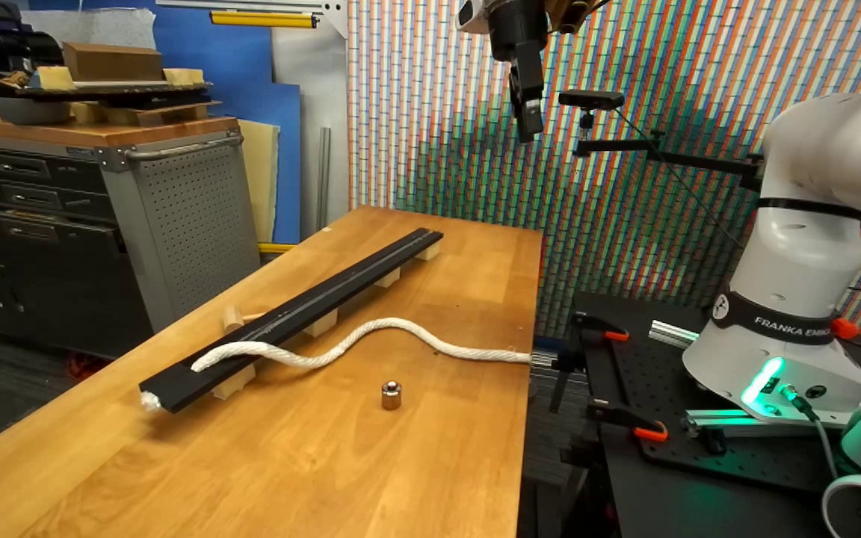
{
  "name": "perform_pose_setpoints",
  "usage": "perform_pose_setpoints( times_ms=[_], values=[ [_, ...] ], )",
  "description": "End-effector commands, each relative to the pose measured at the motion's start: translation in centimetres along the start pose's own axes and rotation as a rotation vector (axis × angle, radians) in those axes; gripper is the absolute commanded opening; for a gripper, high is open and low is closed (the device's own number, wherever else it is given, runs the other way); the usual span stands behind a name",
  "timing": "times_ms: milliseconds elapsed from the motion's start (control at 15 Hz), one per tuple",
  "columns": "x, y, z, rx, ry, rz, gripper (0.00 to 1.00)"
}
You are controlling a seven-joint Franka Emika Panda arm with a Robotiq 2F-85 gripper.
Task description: Pick up the rope and arrange properly on the board
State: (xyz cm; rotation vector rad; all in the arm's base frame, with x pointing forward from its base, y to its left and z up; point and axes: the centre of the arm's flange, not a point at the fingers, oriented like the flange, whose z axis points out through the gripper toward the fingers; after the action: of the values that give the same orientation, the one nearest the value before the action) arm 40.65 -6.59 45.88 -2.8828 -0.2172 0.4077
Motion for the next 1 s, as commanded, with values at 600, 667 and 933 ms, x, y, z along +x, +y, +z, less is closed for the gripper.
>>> perform_pose_setpoints(
  times_ms=[600, 667, 933],
  values=[
    [0.1, 0.1, 1.2, 0.001, -0.016, 0.015, 1.00],
    [0.0, 0.2, 1.6, 0.002, -0.017, 0.021, 1.00],
    [-0.4, 0.4, 3.3, -0.005, 0.050, 0.082, 1.00]
  ],
)
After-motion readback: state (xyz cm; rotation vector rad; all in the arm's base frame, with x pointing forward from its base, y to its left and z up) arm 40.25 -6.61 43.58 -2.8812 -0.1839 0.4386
